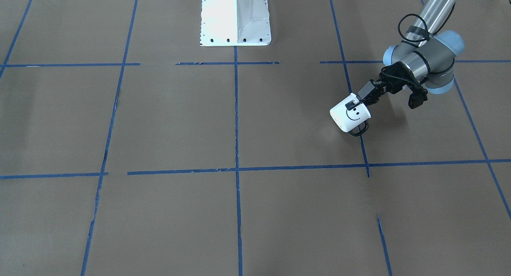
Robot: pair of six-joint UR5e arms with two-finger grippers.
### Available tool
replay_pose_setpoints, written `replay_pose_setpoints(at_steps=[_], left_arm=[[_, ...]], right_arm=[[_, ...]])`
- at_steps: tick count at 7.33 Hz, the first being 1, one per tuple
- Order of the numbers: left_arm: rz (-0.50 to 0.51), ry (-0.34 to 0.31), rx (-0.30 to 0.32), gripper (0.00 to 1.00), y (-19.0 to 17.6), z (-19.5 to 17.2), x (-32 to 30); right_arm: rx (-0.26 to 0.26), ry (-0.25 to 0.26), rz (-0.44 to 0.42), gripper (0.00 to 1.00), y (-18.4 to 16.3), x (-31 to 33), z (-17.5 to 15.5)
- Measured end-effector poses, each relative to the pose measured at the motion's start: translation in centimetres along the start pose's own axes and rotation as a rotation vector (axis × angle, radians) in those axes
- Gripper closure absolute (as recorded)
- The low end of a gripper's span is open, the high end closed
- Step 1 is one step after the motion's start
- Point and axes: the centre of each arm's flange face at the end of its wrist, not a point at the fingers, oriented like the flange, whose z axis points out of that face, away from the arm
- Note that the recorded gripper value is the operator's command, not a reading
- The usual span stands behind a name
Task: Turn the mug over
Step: 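Lift the mug with the left gripper and carry it toward the table center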
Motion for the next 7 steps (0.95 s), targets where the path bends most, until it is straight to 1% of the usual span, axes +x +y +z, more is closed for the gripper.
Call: replay_pose_setpoints(at_steps=[1,2,3,4,5,7], left_arm=[[-0.018,0.031,0.001,1.0,-0.6,1.1,1.7],[-0.021,0.041,-0.003,1.0,-1.1,2.0,3.0],[-0.027,0.009,-0.014,1.0,-1.2,3.1,3.9],[-0.046,-0.068,-0.02,1.0,-1.2,5.1,5.3],[-0.073,-0.172,-0.013,1.0,-1.1,8.1,7.5],[-0.121,-0.366,0.014,1.0,-0.8,15.8,14.0]], right_arm=[[0.0,0.0,0.0,0.0,0.0,0.0,0.0],[0.0,0.0,0.0,0.0,0.0,0.0,0.0],[0.0,0.0,0.0,0.0,0.0,0.0,0.0],[0.0,0.0,0.0,0.0,0.0,0.0,0.0],[0.0,0.0,0.0,0.0,0.0,0.0,0.0],[0.0,0.0,0.0,0.0,0.0,0.0,0.0]])
